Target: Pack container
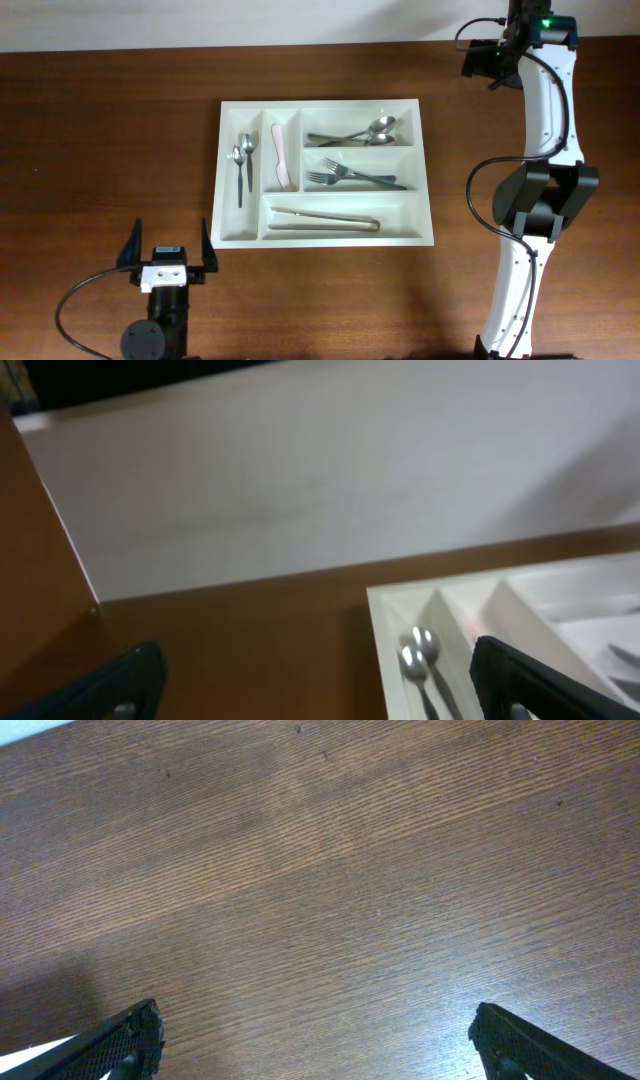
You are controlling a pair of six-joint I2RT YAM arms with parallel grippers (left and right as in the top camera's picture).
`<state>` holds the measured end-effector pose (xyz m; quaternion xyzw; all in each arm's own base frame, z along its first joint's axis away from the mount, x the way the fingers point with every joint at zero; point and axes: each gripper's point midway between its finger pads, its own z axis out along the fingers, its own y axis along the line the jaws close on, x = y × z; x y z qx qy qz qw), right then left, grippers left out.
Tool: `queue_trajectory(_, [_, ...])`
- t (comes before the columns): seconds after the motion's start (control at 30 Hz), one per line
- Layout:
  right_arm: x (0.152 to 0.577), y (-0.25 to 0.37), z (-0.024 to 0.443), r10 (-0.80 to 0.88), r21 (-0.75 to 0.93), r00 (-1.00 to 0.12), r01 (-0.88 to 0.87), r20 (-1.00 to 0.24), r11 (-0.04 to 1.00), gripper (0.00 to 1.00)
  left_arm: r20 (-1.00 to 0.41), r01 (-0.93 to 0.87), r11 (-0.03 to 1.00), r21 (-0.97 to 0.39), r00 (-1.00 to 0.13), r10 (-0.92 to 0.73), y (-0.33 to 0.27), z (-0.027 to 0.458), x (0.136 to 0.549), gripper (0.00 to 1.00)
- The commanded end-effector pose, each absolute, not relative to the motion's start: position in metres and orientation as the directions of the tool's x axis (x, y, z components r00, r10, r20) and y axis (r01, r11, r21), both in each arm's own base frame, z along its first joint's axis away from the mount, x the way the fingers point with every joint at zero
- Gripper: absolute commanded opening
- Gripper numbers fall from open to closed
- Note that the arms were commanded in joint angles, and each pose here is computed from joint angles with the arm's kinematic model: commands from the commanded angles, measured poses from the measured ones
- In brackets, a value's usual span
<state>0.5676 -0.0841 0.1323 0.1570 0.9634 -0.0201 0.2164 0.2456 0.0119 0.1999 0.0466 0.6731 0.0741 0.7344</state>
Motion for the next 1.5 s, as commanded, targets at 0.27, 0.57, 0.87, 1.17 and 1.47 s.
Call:
queue_trajectory(0.27, [0.567,-0.086,0.13,0.295,0.021,-0.857,0.316,-0.422,0.949,0.99,-0.984,0.009,0.986,0.167,-0.069,0.167,0.007,0.159,0.246,0.99])
queue_trajectory(0.57, [0.567,-0.086,0.13,0.295,0.021,-0.857,0.316,-0.422,0.949,0.99,-0.984,0.009,0.986,0.167,-0.068,0.167,0.007,0.159,0.246,0.99])
queue_trajectory(0.87, [0.567,-0.086,0.13,0.295,0.021,-0.857,0.316,-0.422,0.949,0.99,-0.984,0.009,0.986,0.167,-0.068,0.167,0.007,0.159,0.246,0.99])
queue_trajectory(1.17, [0.567,-0.086,0.13,0.295,0.021,-0.857,0.316,-0.422,0.949,0.99,-0.984,0.009,0.986,0.167,-0.068,0.167,0.007,0.159,0.246,0.99])
queue_trajectory(1.47, [0.567,-0.086,0.13,0.295,0.021,-0.857,0.316,-0.422,0.949,0.99,-0.984,0.009,0.986,0.167,-0.068,0.167,0.007,0.159,0.246,0.99])
